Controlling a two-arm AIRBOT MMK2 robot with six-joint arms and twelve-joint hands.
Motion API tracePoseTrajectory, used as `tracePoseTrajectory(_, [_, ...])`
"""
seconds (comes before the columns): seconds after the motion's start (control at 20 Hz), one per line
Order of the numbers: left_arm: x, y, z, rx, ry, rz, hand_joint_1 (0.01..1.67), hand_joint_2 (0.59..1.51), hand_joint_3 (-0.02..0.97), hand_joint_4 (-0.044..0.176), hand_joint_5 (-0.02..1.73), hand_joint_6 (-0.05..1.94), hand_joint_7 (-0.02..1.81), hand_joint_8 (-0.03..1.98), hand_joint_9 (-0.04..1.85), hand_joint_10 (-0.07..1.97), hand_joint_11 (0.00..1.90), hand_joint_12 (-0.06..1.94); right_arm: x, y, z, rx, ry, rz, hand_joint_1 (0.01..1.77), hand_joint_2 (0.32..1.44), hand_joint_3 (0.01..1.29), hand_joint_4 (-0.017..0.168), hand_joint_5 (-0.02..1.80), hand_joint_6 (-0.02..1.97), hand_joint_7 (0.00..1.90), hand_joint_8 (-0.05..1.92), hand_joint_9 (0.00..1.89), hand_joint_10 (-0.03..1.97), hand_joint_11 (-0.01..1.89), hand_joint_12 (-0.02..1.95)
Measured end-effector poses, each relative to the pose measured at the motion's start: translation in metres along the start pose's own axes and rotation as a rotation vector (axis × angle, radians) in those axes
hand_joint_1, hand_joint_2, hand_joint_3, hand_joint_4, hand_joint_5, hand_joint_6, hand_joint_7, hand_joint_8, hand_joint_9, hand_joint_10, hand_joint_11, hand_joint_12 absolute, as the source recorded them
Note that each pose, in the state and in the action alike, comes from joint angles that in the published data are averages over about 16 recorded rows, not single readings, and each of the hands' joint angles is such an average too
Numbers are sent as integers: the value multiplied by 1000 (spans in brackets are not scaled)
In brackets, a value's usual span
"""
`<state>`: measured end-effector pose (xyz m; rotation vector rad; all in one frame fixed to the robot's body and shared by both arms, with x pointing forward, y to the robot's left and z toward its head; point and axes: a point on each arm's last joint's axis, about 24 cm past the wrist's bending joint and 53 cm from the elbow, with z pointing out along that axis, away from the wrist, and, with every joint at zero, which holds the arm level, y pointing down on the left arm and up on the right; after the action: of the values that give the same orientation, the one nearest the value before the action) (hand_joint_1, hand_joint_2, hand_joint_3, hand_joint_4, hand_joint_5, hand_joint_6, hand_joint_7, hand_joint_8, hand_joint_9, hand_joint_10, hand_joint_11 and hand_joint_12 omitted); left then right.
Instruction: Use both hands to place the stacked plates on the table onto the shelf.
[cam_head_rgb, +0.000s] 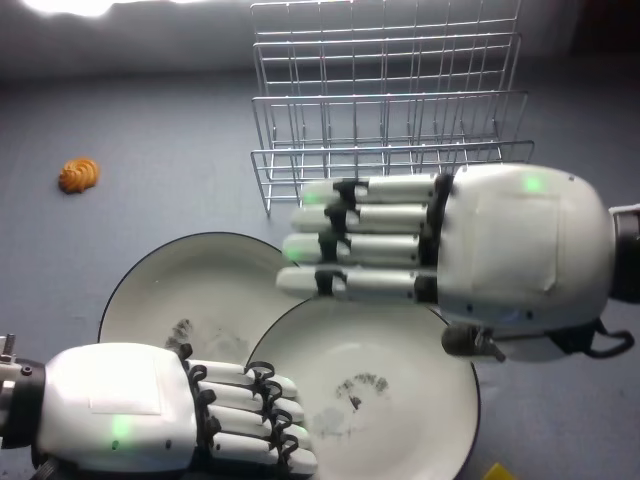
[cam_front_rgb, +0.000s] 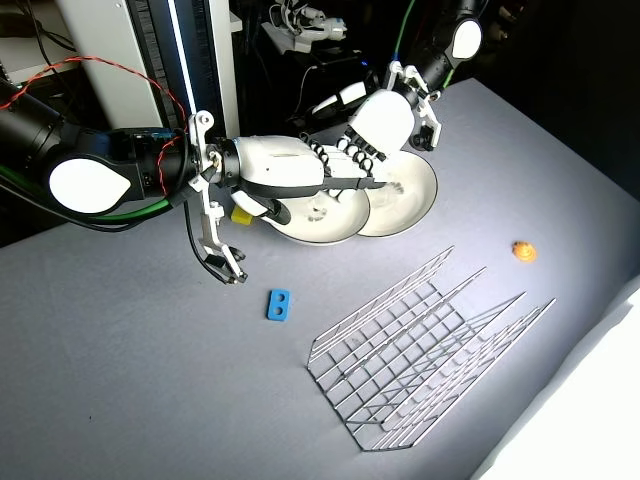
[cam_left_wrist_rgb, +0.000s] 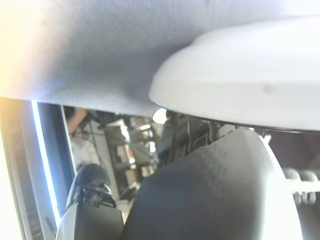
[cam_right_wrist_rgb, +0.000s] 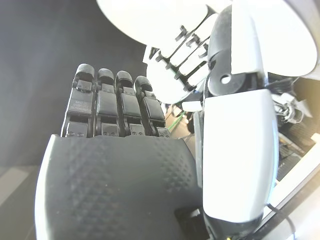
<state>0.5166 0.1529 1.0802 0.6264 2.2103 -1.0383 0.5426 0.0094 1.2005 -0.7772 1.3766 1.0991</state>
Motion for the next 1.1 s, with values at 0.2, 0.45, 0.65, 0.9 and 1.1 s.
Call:
tracePoseTrajectory(0.2, [-1, 9, -3, -28, -5, -13, 24, 1134, 15, -2, 118, 7, 99, -1, 78, -14, 12, 68, -18, -6, 2, 21, -42, 28, 1147, 928, 17, 0, 21, 29, 21, 11, 13, 4, 23, 64])
tracePoseTrajectory(0.45, [-2, 17, -5, -53, -10, -24, 23, 1138, 15, -2, 101, 3, 73, -10, 60, -20, 12, 51, -38, -14, 3, 46, -91, 64, 1149, 926, 20, 0, 20, 29, 21, 11, 12, 4, 19, 83])
tracePoseTrajectory(0.65, [-3, 21, -7, -65, -15, -28, 23, 1142, 15, -2, 91, 2, 62, -14, 53, -20, 11, 42, -50, -20, 3, 61, -119, 83, 1151, 923, 21, 0, 19, 28, 21, 11, 12, 4, 14, 86])
tracePoseTrajectory(0.9, [-6, 27, -10, -78, -22, -36, 23, 1147, 15, -2, 96, 1, 64, -15, 56, -19, 9, 36, -58, -25, 2, 75, -140, 95, 1165, 918, 22, 0, 22, 29, 21, 12, 12, 4, 13, 42])
tracePoseTrajectory(1.1, [-10, 37, -15, -103, -32, -40, 23, 1148, 15, -3, 98, -2, 64, -16, 58, -20, 9, 29, -59, -26, 1, 79, -141, 95, 1190, 916, 21, 0, 21, 28, 22, 12, 12, 4, 13, 22])
